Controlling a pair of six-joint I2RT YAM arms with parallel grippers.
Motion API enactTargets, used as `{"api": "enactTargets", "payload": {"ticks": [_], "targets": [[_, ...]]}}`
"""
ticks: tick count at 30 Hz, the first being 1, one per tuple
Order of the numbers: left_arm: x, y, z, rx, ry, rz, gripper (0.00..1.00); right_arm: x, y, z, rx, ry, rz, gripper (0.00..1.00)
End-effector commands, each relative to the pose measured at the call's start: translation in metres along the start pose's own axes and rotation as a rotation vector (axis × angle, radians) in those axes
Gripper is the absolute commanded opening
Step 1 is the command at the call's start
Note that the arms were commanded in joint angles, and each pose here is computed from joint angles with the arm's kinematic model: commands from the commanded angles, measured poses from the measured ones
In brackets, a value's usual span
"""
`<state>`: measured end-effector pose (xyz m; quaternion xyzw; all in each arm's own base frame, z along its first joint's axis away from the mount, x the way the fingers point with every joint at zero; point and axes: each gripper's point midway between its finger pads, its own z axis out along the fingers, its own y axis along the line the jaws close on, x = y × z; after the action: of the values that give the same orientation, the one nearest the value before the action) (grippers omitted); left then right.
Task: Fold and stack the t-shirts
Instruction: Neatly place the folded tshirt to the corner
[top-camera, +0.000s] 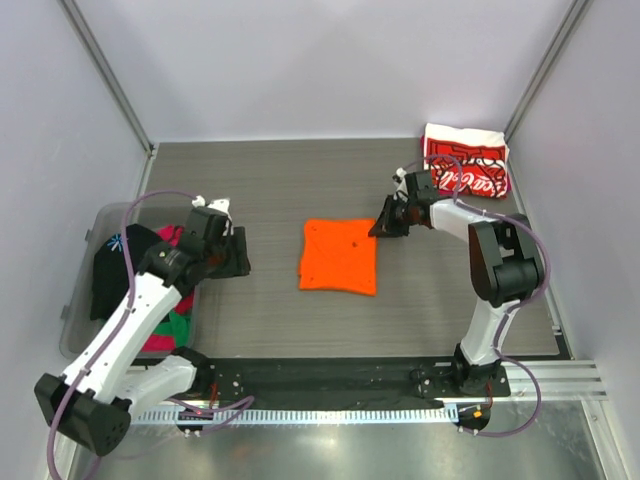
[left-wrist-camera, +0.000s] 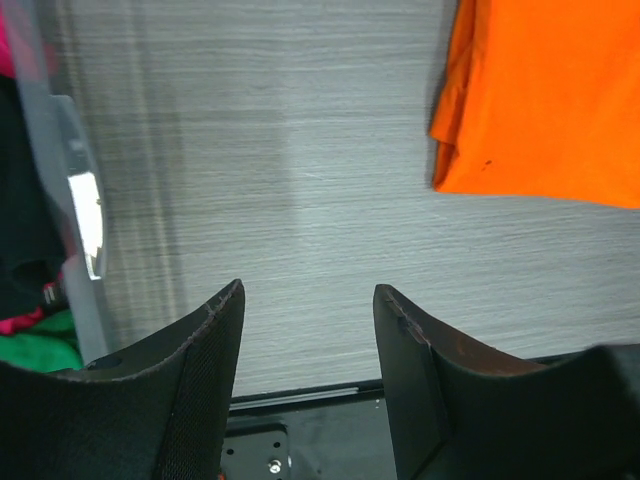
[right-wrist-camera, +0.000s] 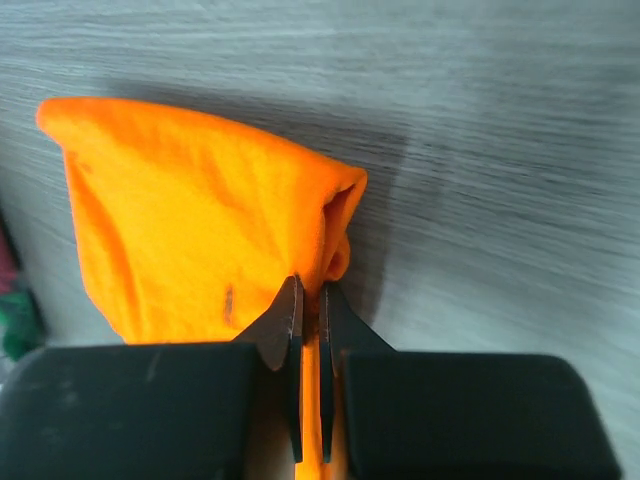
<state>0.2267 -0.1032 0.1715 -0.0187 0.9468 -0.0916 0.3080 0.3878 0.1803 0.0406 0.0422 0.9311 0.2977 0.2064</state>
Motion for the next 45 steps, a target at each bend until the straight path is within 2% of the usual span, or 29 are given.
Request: {"api": "enactTargets", "payload": {"ticks": [1,9,14,16,23,30,45], "targets": [[-0.020,0.005,-0.012,-0.010,-0.123,0.005,0.56,-0.039,0.017,-0.047,0.076,-0.114,-0.154,0.01],[-0.004,0.019,-0.029,-0.061,-0.105,-0.078,0.56,-0.091,0.002,-0.103,0.292,-0.277,-0.247,0.01],[-0.008,0.016,-0.030,-0.016,-0.188,-0.100,0.58,-0.126,-0.006,-0.126,0.389,-0.361,-0.278,0.01],[-0.010,0.020,-0.031,-0.034,-0.207,-0.107,0.62,-0.148,-0.009,-0.145,0.453,-0.426,-0.301,0.01],[-0.008,0.021,-0.026,-0.046,-0.178,-0.103,0.63,-0.207,-0.009,-0.198,0.539,-0.577,-0.427,0.01],[-0.009,0.020,-0.029,-0.034,-0.199,-0.110,0.62,-0.257,-0.019,-0.241,0.535,-0.719,-0.437,0.01],[-0.008,0.022,-0.026,-0.048,-0.190,-0.113,0.62,-0.315,-0.021,-0.262,0.488,-0.838,-0.430,0.01]]}}
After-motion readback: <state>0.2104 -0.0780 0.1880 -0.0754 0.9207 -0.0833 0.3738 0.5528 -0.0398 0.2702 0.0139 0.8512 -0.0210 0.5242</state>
